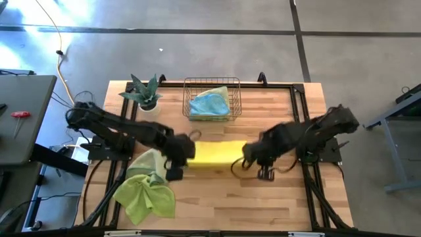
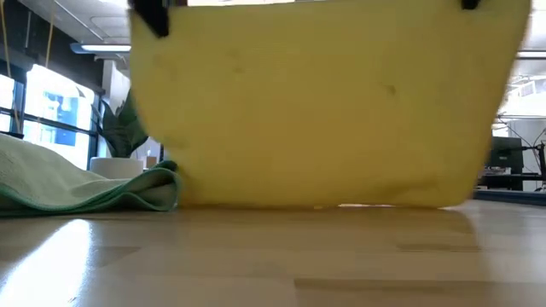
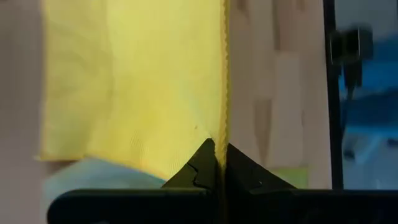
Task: Fold microfiber towels
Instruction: Fold the yellow microfiber cloth
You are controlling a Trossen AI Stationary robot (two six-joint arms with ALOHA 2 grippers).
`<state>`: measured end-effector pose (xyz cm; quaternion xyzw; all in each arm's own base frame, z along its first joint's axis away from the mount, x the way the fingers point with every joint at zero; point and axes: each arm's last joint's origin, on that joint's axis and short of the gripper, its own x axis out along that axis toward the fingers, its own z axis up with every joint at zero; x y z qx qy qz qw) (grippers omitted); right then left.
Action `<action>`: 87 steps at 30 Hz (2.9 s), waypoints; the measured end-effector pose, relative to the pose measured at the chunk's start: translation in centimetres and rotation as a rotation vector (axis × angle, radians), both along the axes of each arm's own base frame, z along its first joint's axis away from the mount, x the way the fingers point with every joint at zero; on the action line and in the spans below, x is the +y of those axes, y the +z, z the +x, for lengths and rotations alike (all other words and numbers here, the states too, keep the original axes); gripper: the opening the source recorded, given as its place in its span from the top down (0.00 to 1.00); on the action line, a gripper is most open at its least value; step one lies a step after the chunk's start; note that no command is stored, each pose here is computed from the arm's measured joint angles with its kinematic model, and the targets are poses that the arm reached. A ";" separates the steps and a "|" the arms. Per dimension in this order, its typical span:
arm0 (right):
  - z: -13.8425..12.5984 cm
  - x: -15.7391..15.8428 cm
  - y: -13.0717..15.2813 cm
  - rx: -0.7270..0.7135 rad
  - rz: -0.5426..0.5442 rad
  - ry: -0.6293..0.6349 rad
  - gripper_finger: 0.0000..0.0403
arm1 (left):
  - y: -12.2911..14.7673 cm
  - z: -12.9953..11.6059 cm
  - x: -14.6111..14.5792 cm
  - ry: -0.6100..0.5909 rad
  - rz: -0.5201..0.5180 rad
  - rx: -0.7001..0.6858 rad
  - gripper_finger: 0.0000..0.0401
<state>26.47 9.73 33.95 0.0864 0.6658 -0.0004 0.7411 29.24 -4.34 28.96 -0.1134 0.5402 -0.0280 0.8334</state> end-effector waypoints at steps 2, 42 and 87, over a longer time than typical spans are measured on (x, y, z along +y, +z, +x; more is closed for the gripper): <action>0.8 1.9 -1.4 0.038 0.028 0.031 1.00 | -1.1 0.8 -1.4 -0.053 -0.026 0.018 1.00; 1.2 9.4 -14.4 0.223 0.182 0.341 1.00 | -8.9 5.6 -2.2 -0.208 -0.081 0.128 1.00; -2.6 -3.9 -17.7 -0.009 0.158 -0.020 0.67 | -13.9 5.4 5.1 0.010 0.038 0.245 0.89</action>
